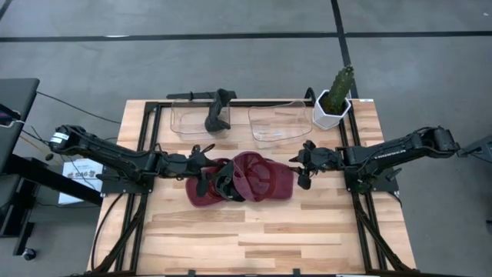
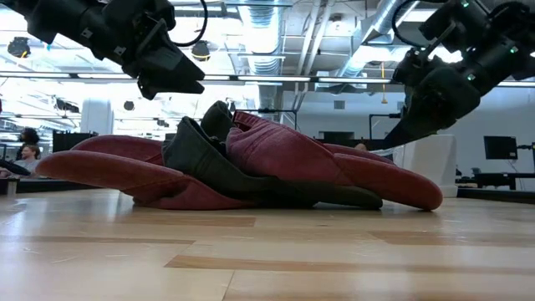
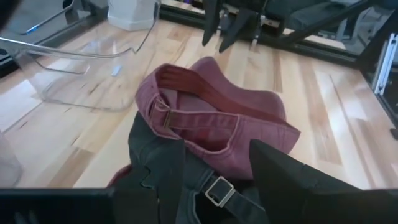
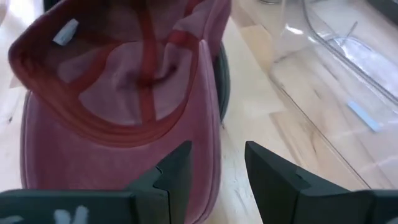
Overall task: Pick & Place hat
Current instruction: Put the red cap into the right transparent bin
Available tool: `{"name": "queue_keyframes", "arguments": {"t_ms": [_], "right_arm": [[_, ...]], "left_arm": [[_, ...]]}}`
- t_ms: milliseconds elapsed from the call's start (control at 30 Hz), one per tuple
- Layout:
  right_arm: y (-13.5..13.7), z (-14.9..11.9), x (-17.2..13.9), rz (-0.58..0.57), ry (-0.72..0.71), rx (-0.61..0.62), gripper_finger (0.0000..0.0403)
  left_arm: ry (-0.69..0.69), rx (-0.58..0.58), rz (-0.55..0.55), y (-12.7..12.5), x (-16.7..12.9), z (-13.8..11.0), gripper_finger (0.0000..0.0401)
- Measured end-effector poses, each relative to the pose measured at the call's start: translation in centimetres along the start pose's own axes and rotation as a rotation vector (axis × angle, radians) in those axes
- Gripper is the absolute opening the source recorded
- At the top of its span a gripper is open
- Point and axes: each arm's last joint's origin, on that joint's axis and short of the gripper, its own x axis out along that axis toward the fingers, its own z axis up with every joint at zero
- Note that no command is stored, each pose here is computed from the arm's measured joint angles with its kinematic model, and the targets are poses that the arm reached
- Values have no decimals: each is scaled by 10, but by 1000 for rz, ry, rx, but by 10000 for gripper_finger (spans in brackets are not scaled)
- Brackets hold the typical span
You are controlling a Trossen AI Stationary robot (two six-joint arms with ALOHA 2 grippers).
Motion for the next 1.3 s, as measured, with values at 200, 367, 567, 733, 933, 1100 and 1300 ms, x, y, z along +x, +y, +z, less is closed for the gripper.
{"name": "queue_keyframes", "arguments": {"t_ms": [200, 367, 567, 733, 933, 1100, 1300], "right_arm": [[-1, -5, 1, 2, -20, -16, 140], [0, -5, 2, 49, -14, -15, 140], [0, -12, 13, 56, 48, -19, 140], [-5, -15, 27, 33, 67, -45, 140], [-7, -15, 34, 23, 77, -47, 140], [-7, -14, 33, 22, 68, -45, 140], [-7, -7, 26, 27, 13, -36, 140]], "left_arm": [[-24, -9, -6, -1, 0, 2, 177], [-67, -23, -4, -1, 0, 7, 177], [-97, 41, -4, -2, 0, 10, 177], [-97, 44, -6, -2, 0, 10, 177], [-96, 44, -8, -2, 0, 10, 177], [-97, 44, -8, -2, 0, 10, 177], [-99, 43, -9, -2, 0, 10, 177]]}}
